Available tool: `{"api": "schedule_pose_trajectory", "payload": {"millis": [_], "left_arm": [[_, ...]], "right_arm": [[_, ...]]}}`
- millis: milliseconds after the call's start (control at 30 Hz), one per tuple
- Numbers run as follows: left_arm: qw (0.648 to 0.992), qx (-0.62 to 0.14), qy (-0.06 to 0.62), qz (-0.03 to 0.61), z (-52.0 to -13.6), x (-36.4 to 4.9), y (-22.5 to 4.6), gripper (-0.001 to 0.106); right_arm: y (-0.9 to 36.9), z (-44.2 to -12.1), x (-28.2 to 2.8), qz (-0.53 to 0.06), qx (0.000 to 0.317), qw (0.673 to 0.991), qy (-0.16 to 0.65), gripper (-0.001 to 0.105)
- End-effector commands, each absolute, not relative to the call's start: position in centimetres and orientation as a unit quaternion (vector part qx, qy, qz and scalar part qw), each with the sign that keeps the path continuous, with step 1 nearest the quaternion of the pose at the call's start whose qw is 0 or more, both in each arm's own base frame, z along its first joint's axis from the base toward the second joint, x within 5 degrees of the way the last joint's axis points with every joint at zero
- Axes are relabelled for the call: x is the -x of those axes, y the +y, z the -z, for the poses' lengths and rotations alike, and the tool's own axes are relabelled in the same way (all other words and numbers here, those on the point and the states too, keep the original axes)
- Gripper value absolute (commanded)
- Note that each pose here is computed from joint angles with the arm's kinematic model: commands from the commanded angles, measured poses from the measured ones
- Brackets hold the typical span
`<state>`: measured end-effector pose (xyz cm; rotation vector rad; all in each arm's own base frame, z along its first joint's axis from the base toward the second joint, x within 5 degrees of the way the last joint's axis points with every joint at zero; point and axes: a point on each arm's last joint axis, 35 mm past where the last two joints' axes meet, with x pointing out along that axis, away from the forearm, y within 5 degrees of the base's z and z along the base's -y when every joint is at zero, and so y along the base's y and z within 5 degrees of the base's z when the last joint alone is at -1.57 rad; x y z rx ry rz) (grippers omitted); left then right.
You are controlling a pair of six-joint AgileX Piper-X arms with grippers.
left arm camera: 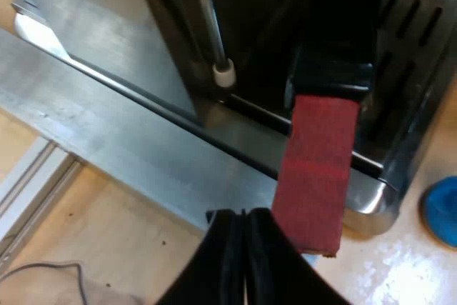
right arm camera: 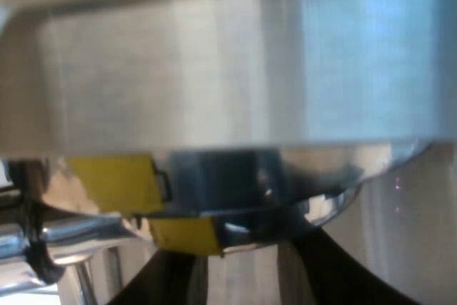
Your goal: Put the handle in the coffee machine
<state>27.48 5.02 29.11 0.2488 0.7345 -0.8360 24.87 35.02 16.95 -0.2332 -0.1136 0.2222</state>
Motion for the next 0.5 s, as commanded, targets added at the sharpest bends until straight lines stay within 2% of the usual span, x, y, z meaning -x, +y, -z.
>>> {"api": "schedule_pose_trajectory", "payload": {"millis": [33,300,500], "left_arm": [[0.837,-0.117,0.347,0.407,-29.28,-27.2,4.78,0.001],[0.832,-0.1,0.348,0.421,-29.22,-26.86,4.61,0.001],[0.84,-0.134,0.335,0.405,-29.38,-27.47,4.87,0.001]], "right_arm": [[34.79,-20.47,-25.06,-0.093,0.045,0.988,-0.114,0.027],[34.79,-20.47,-25.06,-0.093,0.045,0.988,-0.114,0.027],[34.79,-20.47,-25.06,-0.093,0.045,0.988,-0.114,0.027]]}}
